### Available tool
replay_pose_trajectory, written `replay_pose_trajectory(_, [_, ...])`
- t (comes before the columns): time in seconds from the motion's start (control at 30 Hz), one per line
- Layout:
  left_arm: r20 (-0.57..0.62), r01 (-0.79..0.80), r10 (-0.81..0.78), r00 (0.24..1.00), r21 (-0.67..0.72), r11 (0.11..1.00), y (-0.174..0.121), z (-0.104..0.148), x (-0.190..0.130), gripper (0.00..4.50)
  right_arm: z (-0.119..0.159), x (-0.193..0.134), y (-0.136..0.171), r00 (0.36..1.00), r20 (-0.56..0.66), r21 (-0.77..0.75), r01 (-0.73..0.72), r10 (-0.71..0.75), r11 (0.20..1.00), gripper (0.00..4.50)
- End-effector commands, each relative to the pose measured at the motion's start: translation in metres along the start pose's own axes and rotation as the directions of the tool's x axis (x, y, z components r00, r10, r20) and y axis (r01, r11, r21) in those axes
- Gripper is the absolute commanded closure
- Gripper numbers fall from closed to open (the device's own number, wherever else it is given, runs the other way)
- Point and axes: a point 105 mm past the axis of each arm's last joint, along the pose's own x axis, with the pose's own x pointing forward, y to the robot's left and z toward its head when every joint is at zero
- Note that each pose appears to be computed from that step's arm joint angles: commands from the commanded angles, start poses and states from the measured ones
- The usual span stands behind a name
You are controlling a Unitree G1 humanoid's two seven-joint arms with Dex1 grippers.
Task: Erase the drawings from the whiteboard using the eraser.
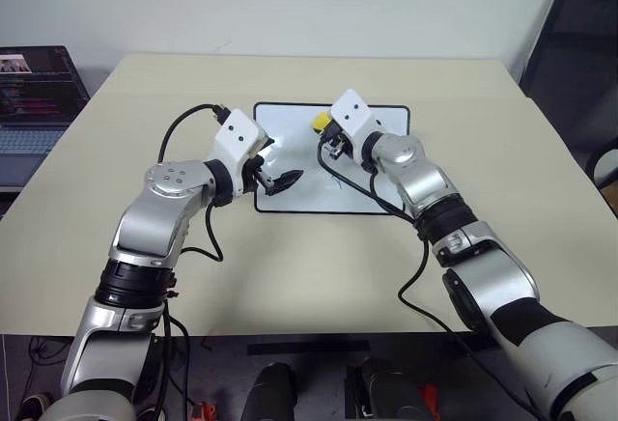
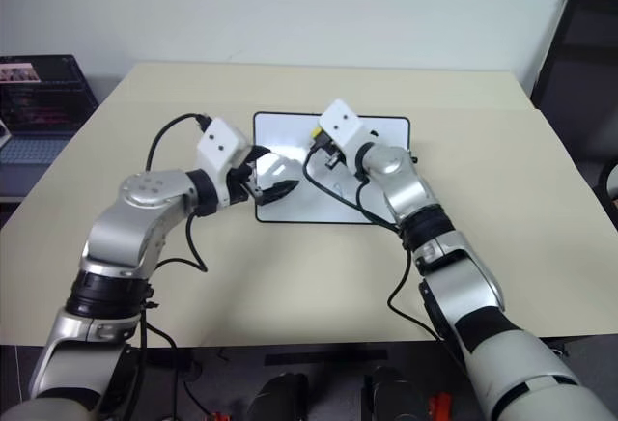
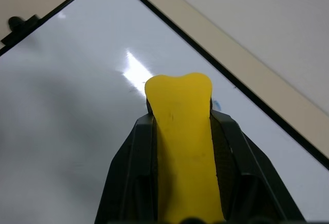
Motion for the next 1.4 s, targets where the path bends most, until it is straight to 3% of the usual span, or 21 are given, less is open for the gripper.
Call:
replay_pose_trajectory(0.03, [0.043,-0.01,0.008,0.999,0.048,0.999,0.001,0.016,-0.004,0.0,0.015,-0.001,-0.024,0.992,0.046,-0.02,0.123,-0.122,0.992,3.46])
replay_pose_trajectory(0.2, [0.045,-0.001,-0.001,0.999,0.047,0.999,-0.001,0.015,-0.003,0.0,0.006,-0.003,-0.032,0.988,0.013,-0.036,0.155,-0.155,0.987,3.46])
replay_pose_trajectory(0.5, [0.047,0.009,-0.011,0.999,0.047,0.999,-0.003,0.013,-0.002,0.0,-0.019,-0.004,0.011,0.992,-0.089,-0.068,-0.096,0.09,0.993,3.46])
replay_pose_trajectory(0.7, [0.047,0.016,-0.018,0.999,0.046,0.999,-0.005,0.011,-0.002,0.0,0.006,-0.004,-0.022,0.993,0.013,-0.127,0.118,-0.118,0.985,3.48])
replay_pose_trajectory(0.87, [0.046,0.018,-0.02,0.999,0.043,0.999,-0.006,0.009,-0.001,0.0,0.014,0.003,-0.007,0.998,0.036,-0.129,0.061,-0.056,0.99,3.48])
replay_pose_trajectory(1.03, [0.048,0.019,-0.021,0.999,0.044,0.999,-0.007,0.009,-0.001,0.0,-0.002,0.006,0.002,0.999,-0.032,-0.135,0.007,-0.011,0.991,3.48])
replay_pose_trajectory(1.23, [0.044,0.012,-0.014,0.999,0.037,0.999,-0.006,0.006,-0.003,0.0,-0.024,-0.012,-0.02,0.995,-0.08,-0.106,0.053,-0.062,0.993,3.48])
replay_pose_trajectory(1.4, [0.042,0.013,-0.014,0.999,0.032,0.999,-0.006,0.004,-0.002,0.0,-0.026,-0.019,-0.021,0.995,-0.068,-0.109,0.063,-0.071,0.992,3.48])
